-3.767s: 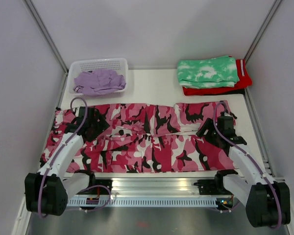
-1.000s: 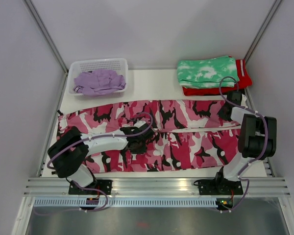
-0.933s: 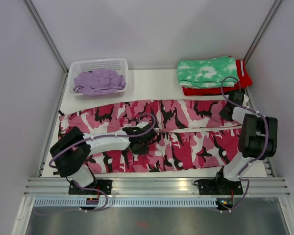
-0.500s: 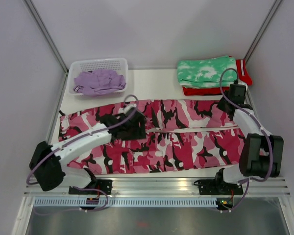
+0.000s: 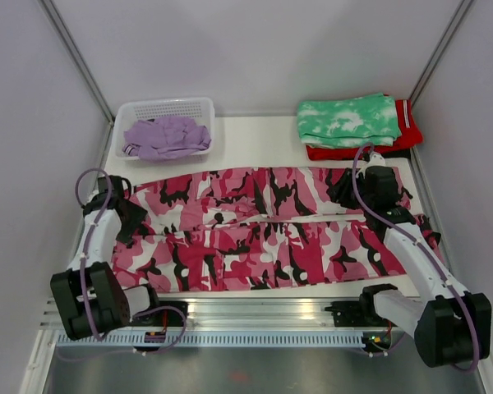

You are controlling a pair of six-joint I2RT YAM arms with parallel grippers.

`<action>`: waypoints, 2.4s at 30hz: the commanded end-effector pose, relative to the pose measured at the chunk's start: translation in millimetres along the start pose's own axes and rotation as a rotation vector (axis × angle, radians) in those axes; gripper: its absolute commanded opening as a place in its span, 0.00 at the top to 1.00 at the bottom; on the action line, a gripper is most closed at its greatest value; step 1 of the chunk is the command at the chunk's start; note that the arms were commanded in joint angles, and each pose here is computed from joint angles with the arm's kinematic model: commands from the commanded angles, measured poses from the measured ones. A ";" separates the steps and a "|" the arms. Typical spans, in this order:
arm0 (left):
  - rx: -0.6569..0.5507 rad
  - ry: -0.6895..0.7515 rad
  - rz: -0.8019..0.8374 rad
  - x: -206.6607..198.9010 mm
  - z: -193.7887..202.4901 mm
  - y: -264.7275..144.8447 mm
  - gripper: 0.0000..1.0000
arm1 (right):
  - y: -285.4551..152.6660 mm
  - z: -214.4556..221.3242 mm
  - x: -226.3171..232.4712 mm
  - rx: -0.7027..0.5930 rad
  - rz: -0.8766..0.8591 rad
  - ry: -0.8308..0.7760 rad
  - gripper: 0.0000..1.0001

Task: Fold and stack the trousers
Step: Flatten the trousers out, then fold the trousers

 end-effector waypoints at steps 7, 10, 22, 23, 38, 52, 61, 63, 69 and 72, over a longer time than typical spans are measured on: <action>0.022 -0.152 -0.176 10.6 -12.3 61.8 0.42 | -15.0 50.6 -26.2 0.146 0.188 0.086 0.47; 0.013 -0.155 -0.210 10.5 -22.3 74.4 0.46 | -17.8 50.8 -30.8 0.133 0.237 0.113 0.39; -0.084 -0.076 -0.153 -27.9 -78.1 85.1 0.48 | -15.1 65.5 -48.1 0.151 0.374 0.164 0.18; -0.076 -0.072 -0.138 -29.1 -77.3 82.7 0.48 | -16.2 67.5 -49.9 0.160 0.390 0.169 0.15; -0.359 -0.395 -0.268 73.2 -45.2 -80.2 0.00 | -22.0 33.6 -59.8 0.090 0.411 0.310 0.02; -0.259 -0.527 -0.262 109.9 -16.4 7.2 0.04 | 10.8 37.1 -22.9 0.155 0.319 0.220 0.02; -0.230 -0.586 -0.174 122.5 -20.1 30.1 0.06 | 23.5 48.2 -27.3 0.240 0.360 0.233 0.02; -0.229 -0.582 -0.160 122.6 -17.6 33.9 0.07 | 22.9 49.6 -27.5 0.235 0.364 0.257 0.02; -0.202 -0.568 -0.165 123.0 -16.2 43.0 0.15 | 19.6 51.4 -29.4 0.218 0.392 0.297 0.02; -0.176 -0.561 -0.150 120.3 -15.6 43.9 0.22 | 14.9 50.8 -34.4 0.218 0.441 0.295 0.02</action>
Point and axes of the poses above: each gripper's point midway between its finger pads, its own y axis out along the fingers, its own x axis along the line the jaws close on, z = x × y, the point moved 6 cm from there along -y, back along the fingers, and after that the axes turned 7 degrees about -y, right-handed, at the moved point
